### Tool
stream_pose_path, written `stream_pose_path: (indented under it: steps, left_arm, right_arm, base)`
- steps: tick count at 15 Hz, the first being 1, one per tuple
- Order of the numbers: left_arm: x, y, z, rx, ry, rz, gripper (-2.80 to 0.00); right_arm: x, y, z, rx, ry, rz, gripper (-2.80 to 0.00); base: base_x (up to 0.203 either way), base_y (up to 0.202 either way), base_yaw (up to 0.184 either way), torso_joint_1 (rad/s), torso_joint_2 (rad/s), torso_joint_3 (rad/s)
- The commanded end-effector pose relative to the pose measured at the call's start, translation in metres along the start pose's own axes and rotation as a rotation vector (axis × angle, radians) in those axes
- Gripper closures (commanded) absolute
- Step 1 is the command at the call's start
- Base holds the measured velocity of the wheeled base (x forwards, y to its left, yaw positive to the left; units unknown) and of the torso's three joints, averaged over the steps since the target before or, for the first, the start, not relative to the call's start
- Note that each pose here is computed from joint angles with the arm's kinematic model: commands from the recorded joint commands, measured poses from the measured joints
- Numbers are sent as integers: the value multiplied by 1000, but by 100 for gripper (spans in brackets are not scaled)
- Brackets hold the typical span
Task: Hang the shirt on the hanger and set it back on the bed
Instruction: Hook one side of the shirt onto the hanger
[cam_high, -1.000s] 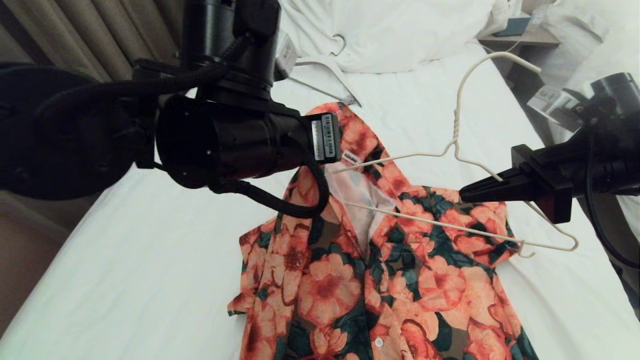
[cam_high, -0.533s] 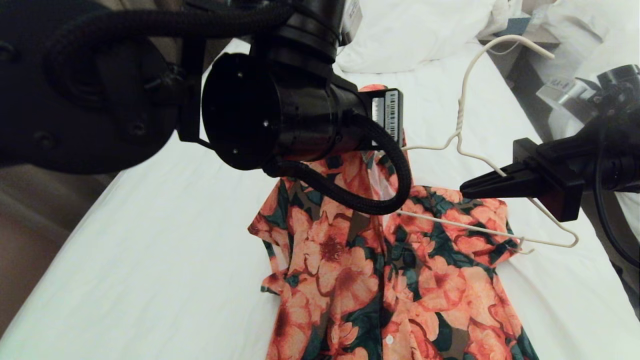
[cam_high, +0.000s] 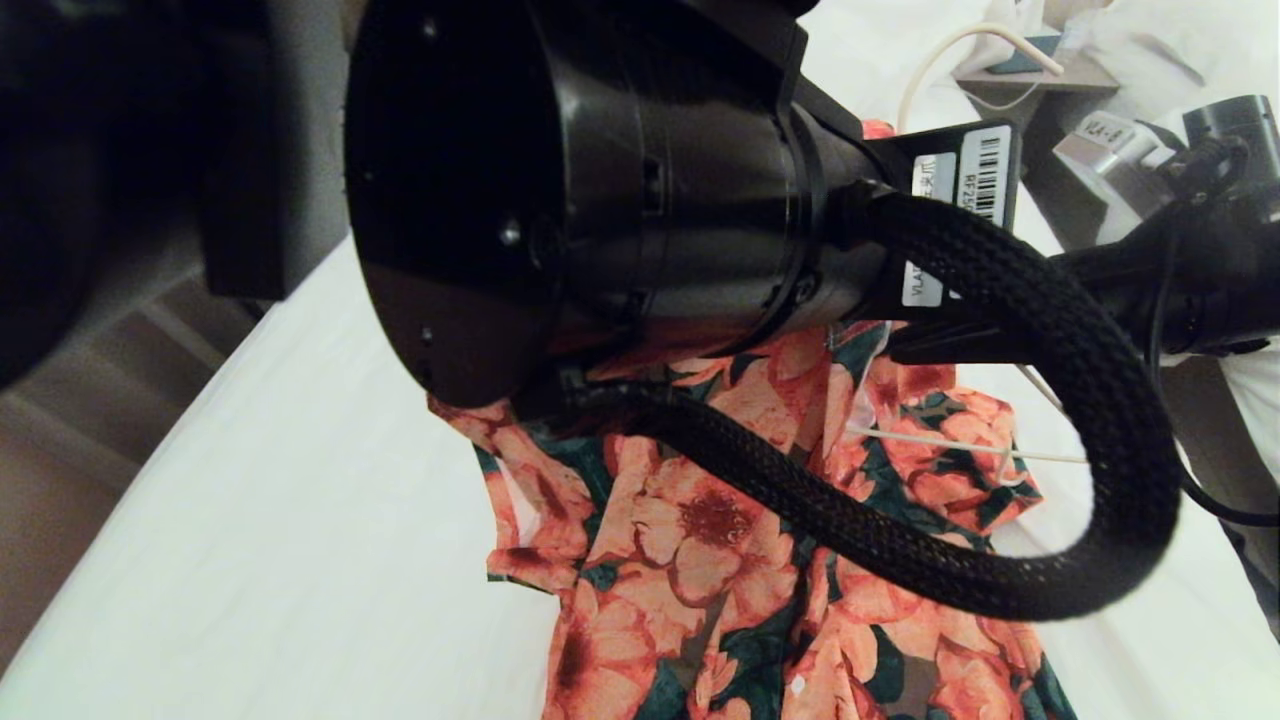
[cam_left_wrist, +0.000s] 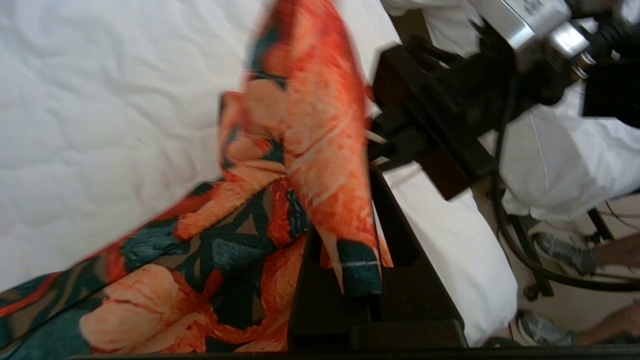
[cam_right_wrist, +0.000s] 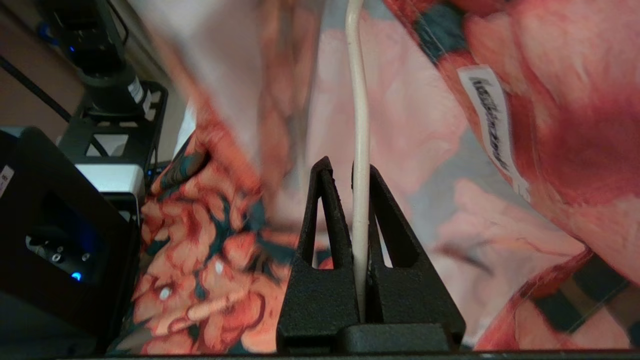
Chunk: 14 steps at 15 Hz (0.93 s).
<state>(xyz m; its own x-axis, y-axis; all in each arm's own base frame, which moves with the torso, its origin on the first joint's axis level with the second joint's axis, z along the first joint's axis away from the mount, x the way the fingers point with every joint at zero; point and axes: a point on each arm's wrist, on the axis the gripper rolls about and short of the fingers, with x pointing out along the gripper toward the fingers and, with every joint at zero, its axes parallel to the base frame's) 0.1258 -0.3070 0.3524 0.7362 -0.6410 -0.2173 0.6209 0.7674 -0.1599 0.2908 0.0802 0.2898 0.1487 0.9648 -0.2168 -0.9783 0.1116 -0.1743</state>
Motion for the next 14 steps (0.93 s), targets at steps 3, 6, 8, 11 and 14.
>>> stream_pose_path:
  steps: [3,6,8,11,14]
  left_arm:
    - [16,-6,-18,20,44,7,0]
    - [19,-11,-19,20,28,-9,0]
    - [22,-12,-28,33,55,-6,0]
    - [24,-11,-33,42,74,-1,0]
    - [25,-13,-39,59,91,-1,0]
  right_arm:
    - [14,2,-2,17,-12,51,0]
    - [24,3,-10,23,-33,99,0]
    - [27,1,-18,-2,-66,120,0]
    - [31,-3,-25,1,-69,125,0]
    - [32,-5,-28,9,-67,129,0]
  base:
    - [0,0,0,0,0,0]
    - [0,0,0,0,0,0]
    - [0,0,0,0,0,0]
    - [0,0,0,0,0,0]
    - [0,0,0,0,0,0]
